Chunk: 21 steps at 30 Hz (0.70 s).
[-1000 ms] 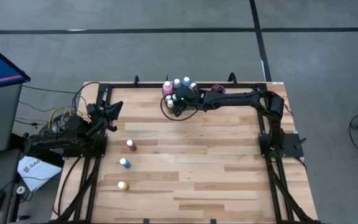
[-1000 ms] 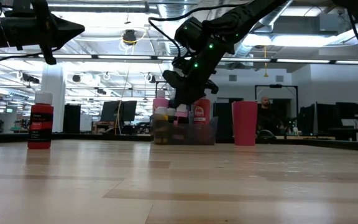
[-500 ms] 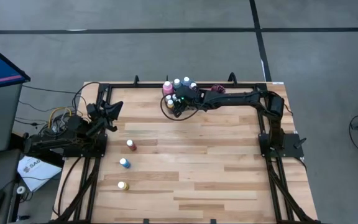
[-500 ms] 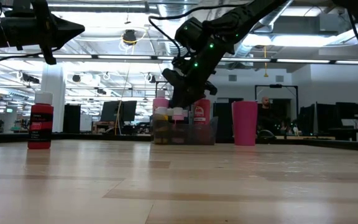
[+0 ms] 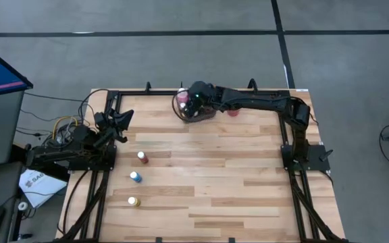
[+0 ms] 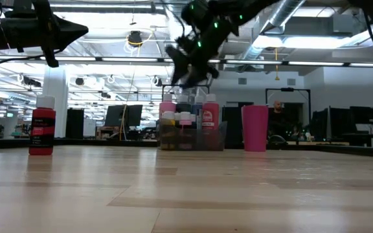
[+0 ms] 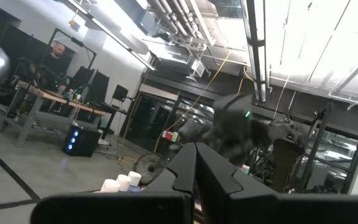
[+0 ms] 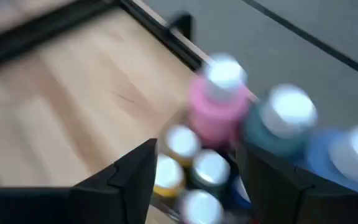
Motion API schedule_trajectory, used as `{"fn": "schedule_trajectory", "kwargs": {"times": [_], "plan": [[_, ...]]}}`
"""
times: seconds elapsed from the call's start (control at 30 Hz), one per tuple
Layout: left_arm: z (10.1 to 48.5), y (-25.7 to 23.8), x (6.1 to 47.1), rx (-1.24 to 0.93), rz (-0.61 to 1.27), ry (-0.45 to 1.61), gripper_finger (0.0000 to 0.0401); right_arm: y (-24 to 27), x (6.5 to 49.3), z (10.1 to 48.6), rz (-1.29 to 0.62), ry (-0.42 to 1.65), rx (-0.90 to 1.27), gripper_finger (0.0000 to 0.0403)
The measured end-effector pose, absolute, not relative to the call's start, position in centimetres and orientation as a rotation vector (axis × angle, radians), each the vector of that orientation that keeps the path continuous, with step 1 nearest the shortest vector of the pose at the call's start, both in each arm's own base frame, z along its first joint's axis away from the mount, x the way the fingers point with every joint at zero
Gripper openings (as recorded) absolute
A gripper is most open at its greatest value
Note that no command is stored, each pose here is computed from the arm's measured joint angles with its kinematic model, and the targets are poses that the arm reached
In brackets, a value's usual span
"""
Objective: Pick & Place Paint Supplies
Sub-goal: Put the red paint bottle into the gray bin
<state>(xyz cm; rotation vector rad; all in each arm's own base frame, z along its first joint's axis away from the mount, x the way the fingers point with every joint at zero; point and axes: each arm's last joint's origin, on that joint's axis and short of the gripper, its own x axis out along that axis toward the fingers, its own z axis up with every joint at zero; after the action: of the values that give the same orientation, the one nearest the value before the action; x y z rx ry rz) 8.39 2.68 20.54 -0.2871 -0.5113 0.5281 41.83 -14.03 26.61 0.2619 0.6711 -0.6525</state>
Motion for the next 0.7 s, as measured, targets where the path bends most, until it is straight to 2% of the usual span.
{"fn": "schedule_trajectory", "kwargs": {"times": [0.17,0.3,0.47,0.7], "plan": [[20.5,2.7,8.4,-0.287,0.528,-0.511,0.0002,-11.1,43.7,30.5,-0.409,0.559,0.232,0.022],[20.5,2.7,8.4,-0.287,0.528,-0.511,0.0002,-6.9,45.0,31.4,-0.237,0.495,0.112,0.0219],[20.5,2.7,8.4,-0.287,0.528,-0.512,0.0002,-2.6,47.5,29.1,-0.127,0.424,0.029,0.0219],[20.5,2.7,8.4,-0.287,0.528,-0.511,0.0002,-0.4,52.0,24.8,-0.047,0.294,0.019,0.0219]]}}
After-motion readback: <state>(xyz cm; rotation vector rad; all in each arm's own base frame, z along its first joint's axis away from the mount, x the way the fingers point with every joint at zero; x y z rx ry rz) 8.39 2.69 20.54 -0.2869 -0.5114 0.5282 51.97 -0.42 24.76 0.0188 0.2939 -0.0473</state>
